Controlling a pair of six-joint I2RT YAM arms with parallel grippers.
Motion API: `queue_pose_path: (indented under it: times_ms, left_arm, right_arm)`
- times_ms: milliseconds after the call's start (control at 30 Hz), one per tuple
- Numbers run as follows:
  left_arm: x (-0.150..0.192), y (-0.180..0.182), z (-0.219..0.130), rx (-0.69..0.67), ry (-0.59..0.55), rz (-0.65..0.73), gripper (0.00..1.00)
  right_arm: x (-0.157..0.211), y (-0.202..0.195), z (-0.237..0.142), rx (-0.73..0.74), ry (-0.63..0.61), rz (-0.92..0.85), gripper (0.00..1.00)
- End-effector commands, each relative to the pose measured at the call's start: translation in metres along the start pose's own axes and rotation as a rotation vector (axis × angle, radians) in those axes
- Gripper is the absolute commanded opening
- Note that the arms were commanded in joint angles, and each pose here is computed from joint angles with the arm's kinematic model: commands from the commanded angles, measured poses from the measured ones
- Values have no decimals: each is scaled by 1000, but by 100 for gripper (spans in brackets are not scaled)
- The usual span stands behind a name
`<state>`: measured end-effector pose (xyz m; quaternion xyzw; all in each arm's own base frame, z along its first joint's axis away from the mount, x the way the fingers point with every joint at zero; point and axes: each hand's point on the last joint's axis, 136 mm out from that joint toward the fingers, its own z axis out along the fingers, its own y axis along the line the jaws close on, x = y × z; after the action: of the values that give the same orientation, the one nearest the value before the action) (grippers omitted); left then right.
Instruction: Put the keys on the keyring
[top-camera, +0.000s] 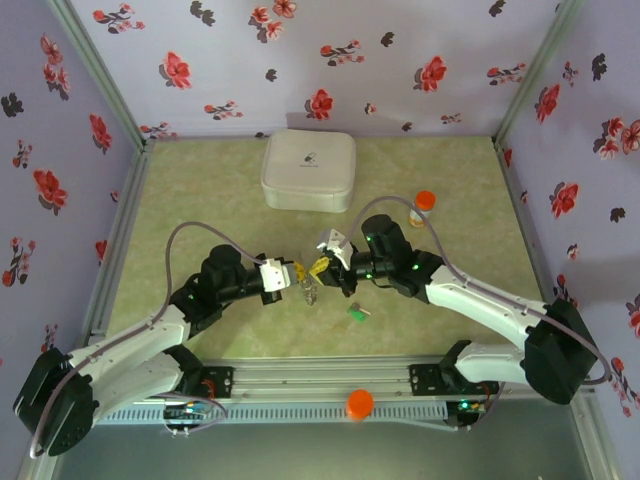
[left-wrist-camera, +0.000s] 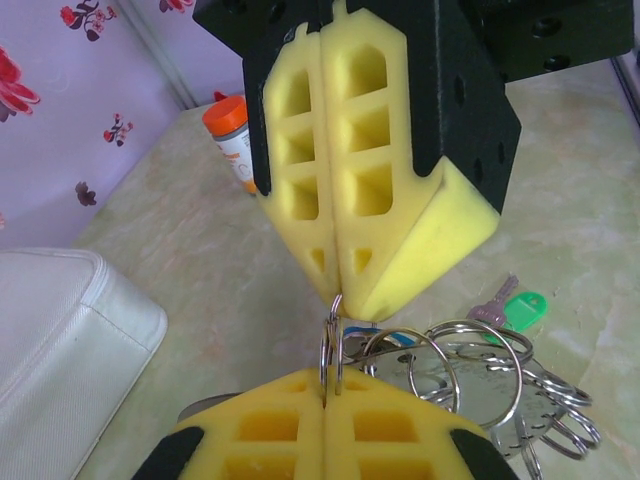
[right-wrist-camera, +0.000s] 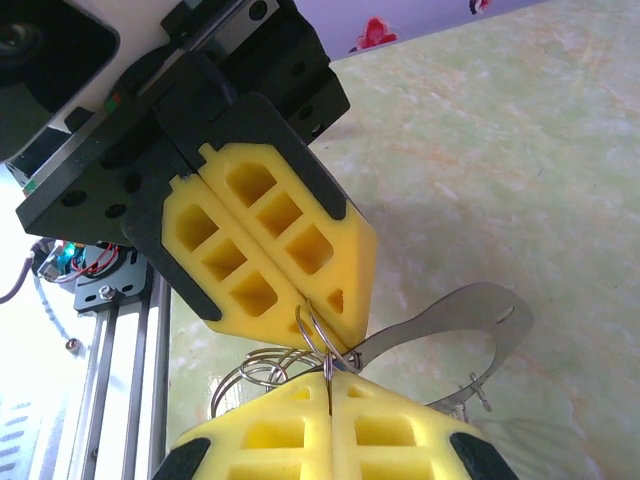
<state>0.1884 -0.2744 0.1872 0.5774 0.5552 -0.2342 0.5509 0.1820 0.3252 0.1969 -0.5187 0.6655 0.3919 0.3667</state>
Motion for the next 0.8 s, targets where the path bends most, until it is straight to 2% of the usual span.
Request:
queue_pose_path:
  times_ms: [0, 433, 767]
  left_arm:
    - [-14, 3, -4, -15, -57, 51, 0]
    - [-21, 2, -5, -8, -91, 48, 0]
    - [-31, 3, -4, -9, -138, 49, 0]
  right_arm:
    - [-8, -7, -9, 56, 8, -38, 0]
    - [1, -24, -8, 118, 59, -6, 0]
    - [10, -26, 5, 80, 94, 56, 0]
